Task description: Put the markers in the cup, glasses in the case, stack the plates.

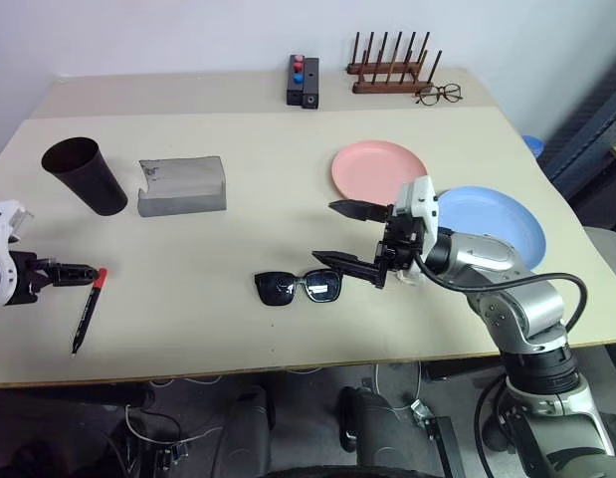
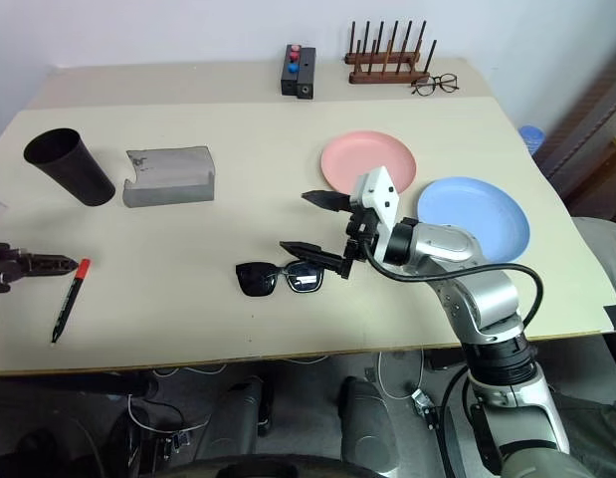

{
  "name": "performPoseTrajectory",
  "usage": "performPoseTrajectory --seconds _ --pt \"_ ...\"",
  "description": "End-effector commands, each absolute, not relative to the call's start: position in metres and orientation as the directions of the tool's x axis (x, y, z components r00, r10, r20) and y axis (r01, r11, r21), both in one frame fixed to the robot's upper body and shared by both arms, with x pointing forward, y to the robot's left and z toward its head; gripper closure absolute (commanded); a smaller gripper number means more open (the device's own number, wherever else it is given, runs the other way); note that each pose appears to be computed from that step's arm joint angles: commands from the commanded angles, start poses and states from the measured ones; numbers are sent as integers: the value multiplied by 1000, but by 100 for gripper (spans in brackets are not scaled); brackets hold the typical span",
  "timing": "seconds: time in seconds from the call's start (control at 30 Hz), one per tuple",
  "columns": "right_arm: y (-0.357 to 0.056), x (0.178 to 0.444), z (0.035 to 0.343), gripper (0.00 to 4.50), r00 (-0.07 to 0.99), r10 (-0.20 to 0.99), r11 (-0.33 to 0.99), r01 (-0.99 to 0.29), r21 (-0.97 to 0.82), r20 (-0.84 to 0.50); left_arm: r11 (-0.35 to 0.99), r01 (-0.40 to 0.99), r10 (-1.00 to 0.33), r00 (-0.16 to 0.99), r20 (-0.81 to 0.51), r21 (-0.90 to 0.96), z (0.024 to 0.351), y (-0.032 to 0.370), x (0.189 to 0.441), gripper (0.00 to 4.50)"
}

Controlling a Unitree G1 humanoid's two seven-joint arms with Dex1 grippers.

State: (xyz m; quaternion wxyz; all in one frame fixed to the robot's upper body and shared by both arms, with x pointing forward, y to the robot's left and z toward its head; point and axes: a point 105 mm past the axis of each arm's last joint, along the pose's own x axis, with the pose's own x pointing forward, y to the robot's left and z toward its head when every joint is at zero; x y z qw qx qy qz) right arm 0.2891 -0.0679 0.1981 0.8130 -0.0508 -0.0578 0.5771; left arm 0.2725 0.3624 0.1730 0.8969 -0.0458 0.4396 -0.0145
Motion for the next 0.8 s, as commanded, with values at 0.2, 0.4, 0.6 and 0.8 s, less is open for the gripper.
performPoseTrajectory --seconds 0.2,0.4,0.6,0.8 --pt "-64 288 207 0 338 939 345 -921 -183 69 992 75 -124 480 -869 -100 150 362 284 7" --pt "-66 287 207 0 355 932 363 -915 -179 72 988 99 -148 441 -885 -116 151 366 286 7" --pt "-65 288 208 0 358 931 366 -913 -179 78 988 114 -146 419 -896 -108 143 366 296 30" --pt "-65 289 209 0 363 928 372 -910 -182 80 985 114 -165 391 -906 -131 133 361 297 274"
